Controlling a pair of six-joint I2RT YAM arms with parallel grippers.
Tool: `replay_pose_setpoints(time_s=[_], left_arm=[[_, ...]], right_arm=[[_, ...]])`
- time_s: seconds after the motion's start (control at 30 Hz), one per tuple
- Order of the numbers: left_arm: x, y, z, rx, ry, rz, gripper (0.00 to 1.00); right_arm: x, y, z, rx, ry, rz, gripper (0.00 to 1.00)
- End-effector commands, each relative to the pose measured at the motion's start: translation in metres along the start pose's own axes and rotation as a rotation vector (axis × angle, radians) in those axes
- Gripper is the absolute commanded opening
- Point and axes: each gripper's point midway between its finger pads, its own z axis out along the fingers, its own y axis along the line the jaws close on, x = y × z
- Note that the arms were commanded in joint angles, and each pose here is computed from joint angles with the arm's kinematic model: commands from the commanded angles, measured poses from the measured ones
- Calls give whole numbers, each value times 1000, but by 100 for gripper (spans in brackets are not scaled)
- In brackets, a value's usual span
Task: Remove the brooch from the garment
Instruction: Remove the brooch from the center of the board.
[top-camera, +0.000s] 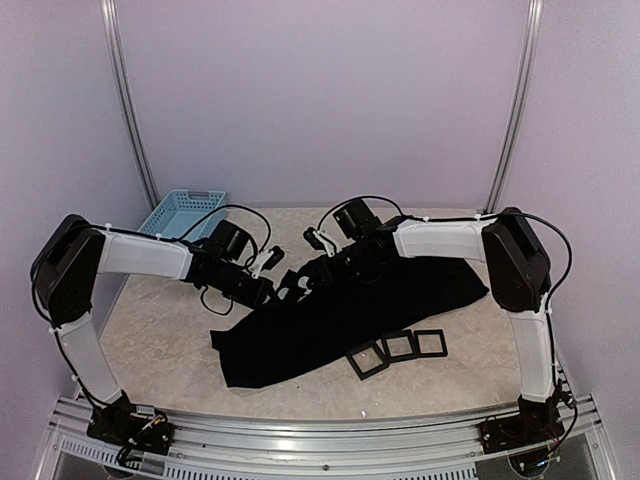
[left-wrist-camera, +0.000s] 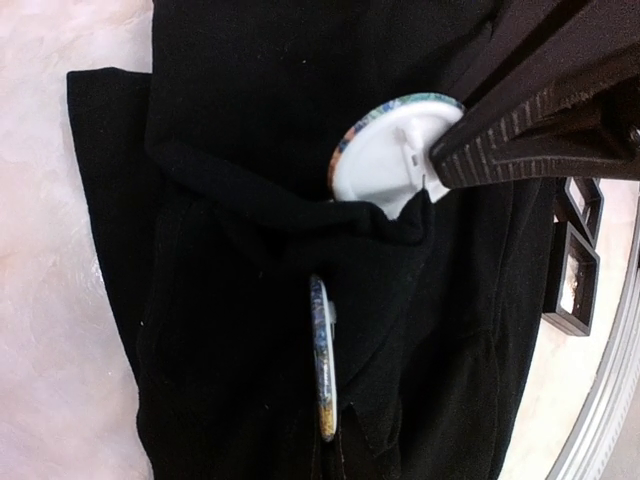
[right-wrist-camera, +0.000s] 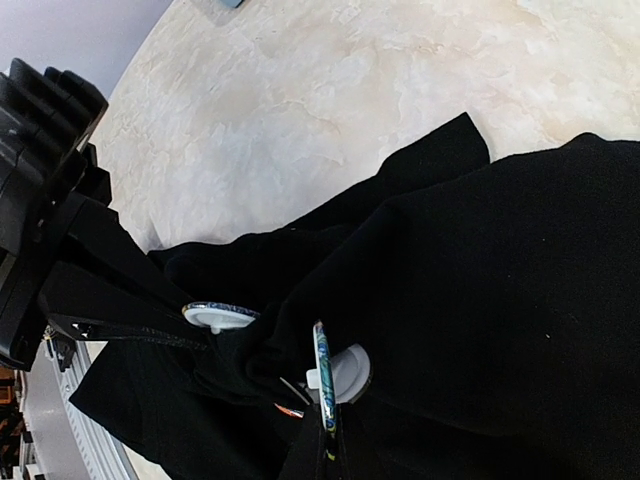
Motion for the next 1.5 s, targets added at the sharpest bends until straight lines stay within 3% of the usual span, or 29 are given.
replay_pose_setpoints(time_s=[0.0,0.47,0.83,0.87,1.07,1.13,1.2,1.3,1.47], left_arm=[[0,-1,-8,-27,-14,-4,0],[-19,12,-30,-34,-107,-103,0],[-3,35,-46,-76,-119,-191,0],[-3,37,-50,-80,-128,-202,5],[-22,45,-87,-154,-217,-212,71],[-38,46,-110,-201,-277,-208,88],[-57,45,-134,-244,-336,-210,95],[-88,29,-168,-228,-405,-208,98],[-117,-36,-191,65,-438,-117,99]], right_arm=[[-8,2,-22,95,-20,-49,0],[28,-6,-24,201,91,-89,0],[19,9,-55,151,-20,-1,0],[19,10,-58,135,-30,13,0],[-5,22,-90,-5,-144,54,0],[-17,31,-107,-85,-193,56,0],[-28,43,-122,-174,-234,43,0],[-38,63,-134,-267,-252,25,0],[-46,97,-147,-468,-251,23,0]])
